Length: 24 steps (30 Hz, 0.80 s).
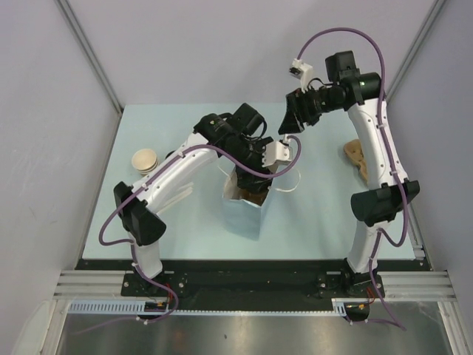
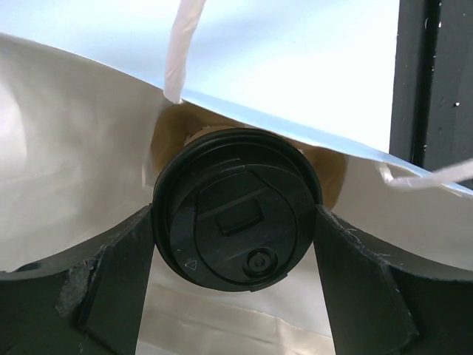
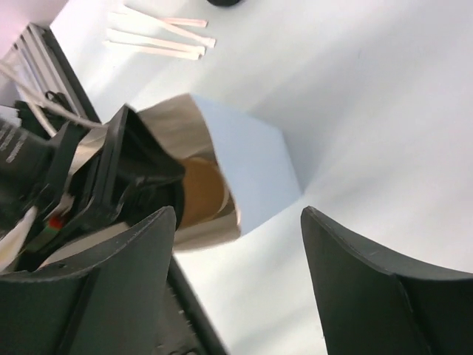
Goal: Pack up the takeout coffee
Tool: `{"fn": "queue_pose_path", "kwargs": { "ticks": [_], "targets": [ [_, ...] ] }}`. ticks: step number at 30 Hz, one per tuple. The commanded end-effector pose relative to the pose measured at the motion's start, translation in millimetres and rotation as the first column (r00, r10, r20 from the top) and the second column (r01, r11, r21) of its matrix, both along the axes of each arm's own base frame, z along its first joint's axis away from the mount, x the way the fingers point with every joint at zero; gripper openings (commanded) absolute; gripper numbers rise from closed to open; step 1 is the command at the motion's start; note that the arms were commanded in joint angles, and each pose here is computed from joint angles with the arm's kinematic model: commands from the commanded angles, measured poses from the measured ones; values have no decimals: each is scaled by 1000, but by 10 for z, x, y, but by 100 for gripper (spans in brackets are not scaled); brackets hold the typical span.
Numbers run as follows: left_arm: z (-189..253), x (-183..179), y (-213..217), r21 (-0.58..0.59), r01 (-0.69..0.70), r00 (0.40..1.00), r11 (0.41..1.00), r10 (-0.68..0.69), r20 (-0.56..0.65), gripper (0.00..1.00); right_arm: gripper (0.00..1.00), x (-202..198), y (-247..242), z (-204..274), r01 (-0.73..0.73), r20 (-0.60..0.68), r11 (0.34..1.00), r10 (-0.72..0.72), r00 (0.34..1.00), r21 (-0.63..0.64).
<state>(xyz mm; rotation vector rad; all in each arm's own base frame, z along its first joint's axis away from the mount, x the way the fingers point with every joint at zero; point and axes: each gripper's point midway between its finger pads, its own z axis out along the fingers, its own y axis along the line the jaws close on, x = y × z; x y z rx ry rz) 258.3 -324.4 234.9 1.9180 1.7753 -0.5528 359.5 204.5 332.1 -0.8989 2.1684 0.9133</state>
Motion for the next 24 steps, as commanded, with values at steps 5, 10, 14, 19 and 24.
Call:
{"fn": "queue_pose_path", "kwargs": {
  "ticks": [5, 10, 14, 19, 24],
  "targets": [
    [183, -125, 22, -50, 21, 1000, 999, -21, -4, 34, 67, -67, 393, -269, -225, 96, 967, 237, 967, -123],
    [171, -127, 35, -48, 9, 1000, 999, -9, -5, 33, 49, -45, 416, -440, -220, 54, 963, 231, 972, -153],
    [164, -153, 64, -43, -5, 1000, 999, 4, -19, 33, 16, -42, 366, -516, -192, 14, 967, 197, 980, -170],
    [131, -161, 186, -27, -55, 997, 998, 53, -54, 33, 0, -82, 137, -485, -114, -25, 978, 111, 993, -177],
    [193, -37, 296, -30, -112, 993, 993, 111, -38, 33, 0, -252, -6, -542, -85, -75, 980, 72, 995, -178]
  ]
}}
